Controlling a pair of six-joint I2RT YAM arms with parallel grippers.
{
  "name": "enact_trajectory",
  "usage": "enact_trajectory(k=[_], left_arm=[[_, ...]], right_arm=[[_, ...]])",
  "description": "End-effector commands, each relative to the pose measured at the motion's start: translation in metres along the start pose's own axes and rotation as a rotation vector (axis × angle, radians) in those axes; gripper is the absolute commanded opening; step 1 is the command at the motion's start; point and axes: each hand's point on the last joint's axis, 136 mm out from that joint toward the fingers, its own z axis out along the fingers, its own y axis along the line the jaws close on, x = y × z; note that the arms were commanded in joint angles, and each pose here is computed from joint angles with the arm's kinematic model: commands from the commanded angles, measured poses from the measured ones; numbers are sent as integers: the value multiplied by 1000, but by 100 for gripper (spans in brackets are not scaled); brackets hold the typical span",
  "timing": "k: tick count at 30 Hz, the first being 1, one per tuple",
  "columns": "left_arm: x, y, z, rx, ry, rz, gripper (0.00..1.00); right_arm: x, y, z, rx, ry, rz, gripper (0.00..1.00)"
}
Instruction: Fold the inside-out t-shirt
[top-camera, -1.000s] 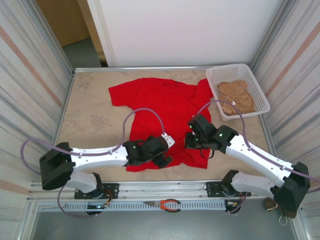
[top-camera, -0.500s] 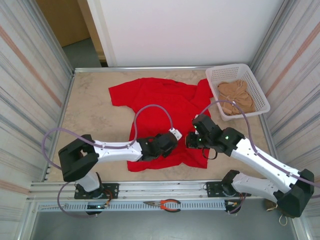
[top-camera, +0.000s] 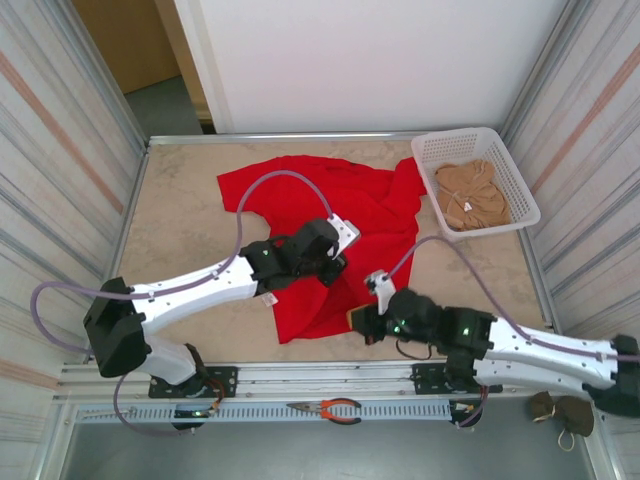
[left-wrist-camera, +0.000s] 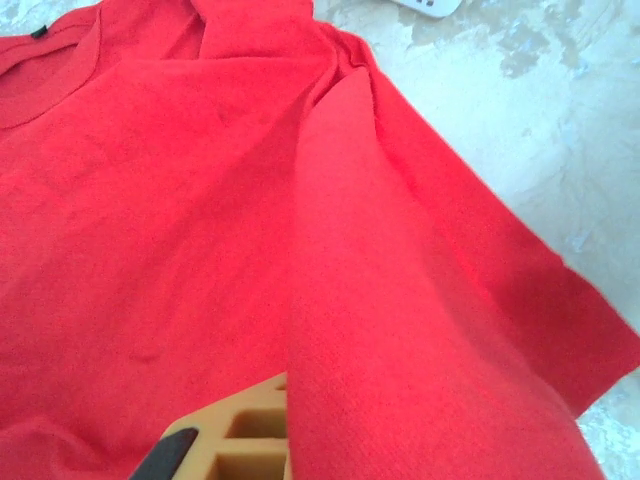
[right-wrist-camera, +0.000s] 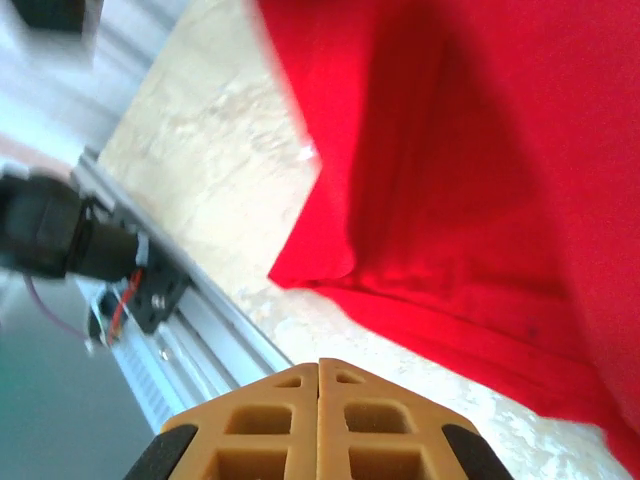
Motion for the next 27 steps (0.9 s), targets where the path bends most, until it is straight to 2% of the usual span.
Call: enact_trajectory(k=[1,4,7,11,14,21,27], left_arm=[[-3,-4,-18,49,33,-2,0],[-11,-4,-25,55,25,6,0],[-19,-6,-35,74,9,15,0],[-26,-7,-50,93,-11,7,0],[-33,-8,-59,115,-27,-6,0],[-49,-15,-71,162,-51,-14,0],[-89,-30,-105,266,-141,-84,0]], right_arm=[[-24,12,13,28,-233,-77,0],[-22,5,34,88,-271,-112,0],[-27,-22,57,239,-281,-125,0],[-36,-77,67,420,-323,-14,0],[-40,-96,74,508,-321,7,0],[-42,-93,107,526,-285,52,0],[-99,-142,134,493,-315,310,0]])
